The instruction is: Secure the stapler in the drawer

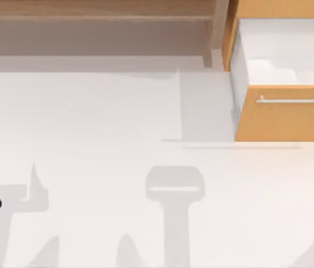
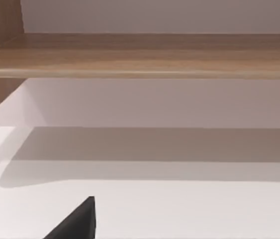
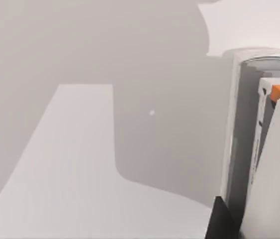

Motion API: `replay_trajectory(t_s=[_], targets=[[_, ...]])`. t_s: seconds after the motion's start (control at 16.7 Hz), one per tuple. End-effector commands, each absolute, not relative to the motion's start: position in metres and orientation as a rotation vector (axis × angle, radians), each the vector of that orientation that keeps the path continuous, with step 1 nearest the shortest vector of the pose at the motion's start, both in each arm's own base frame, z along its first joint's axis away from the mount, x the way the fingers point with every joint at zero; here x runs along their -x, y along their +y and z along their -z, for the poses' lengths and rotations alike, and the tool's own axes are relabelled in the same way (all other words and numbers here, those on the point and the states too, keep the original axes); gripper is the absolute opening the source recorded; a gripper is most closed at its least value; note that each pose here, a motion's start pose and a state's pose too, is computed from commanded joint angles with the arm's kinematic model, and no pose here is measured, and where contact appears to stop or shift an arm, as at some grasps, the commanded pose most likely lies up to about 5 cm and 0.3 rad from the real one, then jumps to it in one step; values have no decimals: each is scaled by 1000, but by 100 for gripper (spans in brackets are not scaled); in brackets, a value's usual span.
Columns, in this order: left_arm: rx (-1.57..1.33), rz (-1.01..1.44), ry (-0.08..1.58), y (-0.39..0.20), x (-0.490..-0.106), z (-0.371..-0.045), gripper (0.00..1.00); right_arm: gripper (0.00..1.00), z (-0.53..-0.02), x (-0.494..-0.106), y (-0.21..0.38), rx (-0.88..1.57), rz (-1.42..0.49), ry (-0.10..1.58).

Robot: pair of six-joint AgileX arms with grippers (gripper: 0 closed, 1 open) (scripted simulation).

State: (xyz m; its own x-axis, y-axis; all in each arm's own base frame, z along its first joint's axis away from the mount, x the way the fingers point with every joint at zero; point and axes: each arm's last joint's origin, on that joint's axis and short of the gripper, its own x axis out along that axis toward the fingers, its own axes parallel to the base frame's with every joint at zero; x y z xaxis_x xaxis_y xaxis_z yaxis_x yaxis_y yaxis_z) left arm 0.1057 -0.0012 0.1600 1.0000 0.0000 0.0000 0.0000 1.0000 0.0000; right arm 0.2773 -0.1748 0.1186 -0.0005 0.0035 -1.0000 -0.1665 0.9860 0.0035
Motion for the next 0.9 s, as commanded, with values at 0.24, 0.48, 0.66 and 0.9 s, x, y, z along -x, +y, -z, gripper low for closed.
replay_trajectory(t_s=[0.24, 0.48, 0.66, 0.9], targets=[[0, 0, 0, -1, -106, -160, 100, 0, -128, -278, -175, 129, -134, 1565], [0, 0, 0, -1, -106, -160, 100, 0, -148, -277, -175, 129, -134, 1566], [0, 0, 0, -1, -106, -160, 100, 0, -147, -278, -174, 127, -135, 1569], [0, 0, 0, -1, -106, -160, 100, 0, -165, -293, -172, 160, -82, 1526]])
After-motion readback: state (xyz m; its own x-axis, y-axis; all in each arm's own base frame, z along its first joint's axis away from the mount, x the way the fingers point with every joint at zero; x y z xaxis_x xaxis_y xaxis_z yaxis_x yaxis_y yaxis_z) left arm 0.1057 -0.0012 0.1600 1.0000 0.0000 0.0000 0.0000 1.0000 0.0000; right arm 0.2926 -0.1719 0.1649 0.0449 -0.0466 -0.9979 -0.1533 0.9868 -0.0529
